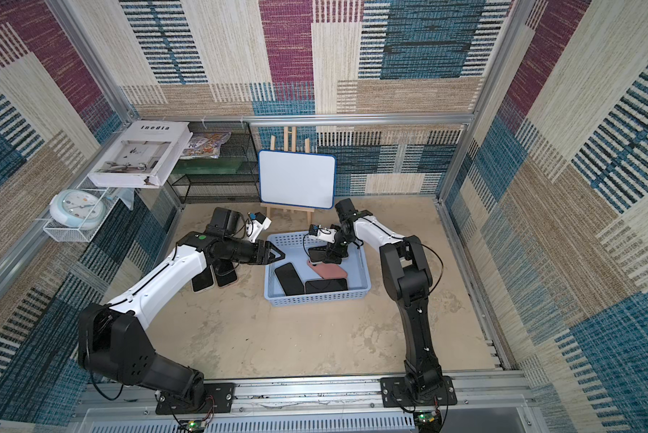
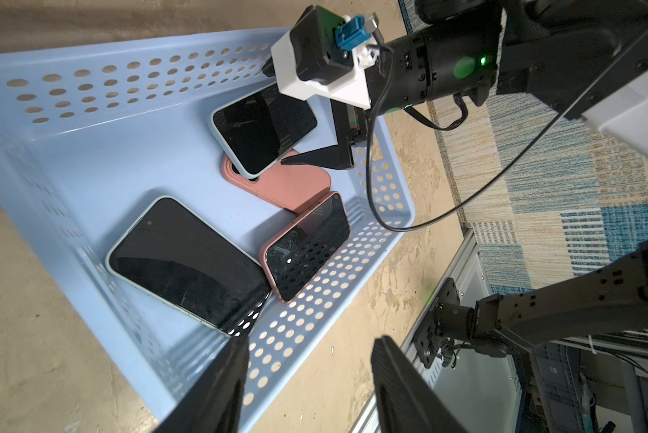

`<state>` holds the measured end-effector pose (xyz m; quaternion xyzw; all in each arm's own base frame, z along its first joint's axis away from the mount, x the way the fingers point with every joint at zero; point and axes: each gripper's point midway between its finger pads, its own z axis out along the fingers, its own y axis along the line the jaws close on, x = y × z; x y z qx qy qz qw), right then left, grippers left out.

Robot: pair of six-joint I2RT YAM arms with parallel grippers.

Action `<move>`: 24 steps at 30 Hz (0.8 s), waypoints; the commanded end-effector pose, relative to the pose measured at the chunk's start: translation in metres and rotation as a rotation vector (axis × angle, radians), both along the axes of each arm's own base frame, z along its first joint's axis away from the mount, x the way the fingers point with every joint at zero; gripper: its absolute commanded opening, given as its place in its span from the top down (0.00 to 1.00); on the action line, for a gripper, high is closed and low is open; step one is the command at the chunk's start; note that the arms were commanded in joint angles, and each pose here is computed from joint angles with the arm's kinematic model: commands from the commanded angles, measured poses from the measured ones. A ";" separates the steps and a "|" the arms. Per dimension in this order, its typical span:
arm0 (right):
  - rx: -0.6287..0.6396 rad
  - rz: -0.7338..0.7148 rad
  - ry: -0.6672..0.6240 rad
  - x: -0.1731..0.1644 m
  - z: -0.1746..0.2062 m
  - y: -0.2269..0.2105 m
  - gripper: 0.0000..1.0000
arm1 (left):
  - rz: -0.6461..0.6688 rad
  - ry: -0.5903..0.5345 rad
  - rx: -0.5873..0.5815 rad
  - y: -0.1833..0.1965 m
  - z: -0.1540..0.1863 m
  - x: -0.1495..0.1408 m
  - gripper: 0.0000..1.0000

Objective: Take the phone out of the storage box
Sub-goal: Pick up the phone from the storage box.

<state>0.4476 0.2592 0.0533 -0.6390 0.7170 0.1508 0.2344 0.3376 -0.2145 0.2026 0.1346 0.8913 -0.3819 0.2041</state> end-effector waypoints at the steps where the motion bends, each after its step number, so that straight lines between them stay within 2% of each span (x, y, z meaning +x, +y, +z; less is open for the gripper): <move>1: 0.006 0.067 0.041 -0.008 -0.003 -0.001 0.00 | -0.017 -0.008 -0.016 -0.003 0.004 0.001 0.42; 7: -0.051 0.101 0.068 0.003 -0.019 -0.006 0.00 | -0.017 0.007 -0.011 -0.003 -0.001 0.002 0.42; 12: -0.083 0.114 0.099 -0.007 -0.034 -0.010 0.00 | -0.019 0.010 -0.007 -0.004 -0.002 0.004 0.42; 16: -0.102 0.116 0.136 -0.028 -0.044 -0.013 0.05 | -0.015 0.006 -0.007 -0.003 -0.001 0.005 0.42; 22: -0.056 0.074 0.112 -0.048 -0.026 -0.005 0.07 | -0.013 0.013 -0.015 -0.004 -0.001 0.005 0.42; 24: -0.038 0.063 0.093 -0.048 -0.018 -0.004 0.05 | -0.014 0.010 -0.023 -0.005 0.000 0.005 0.42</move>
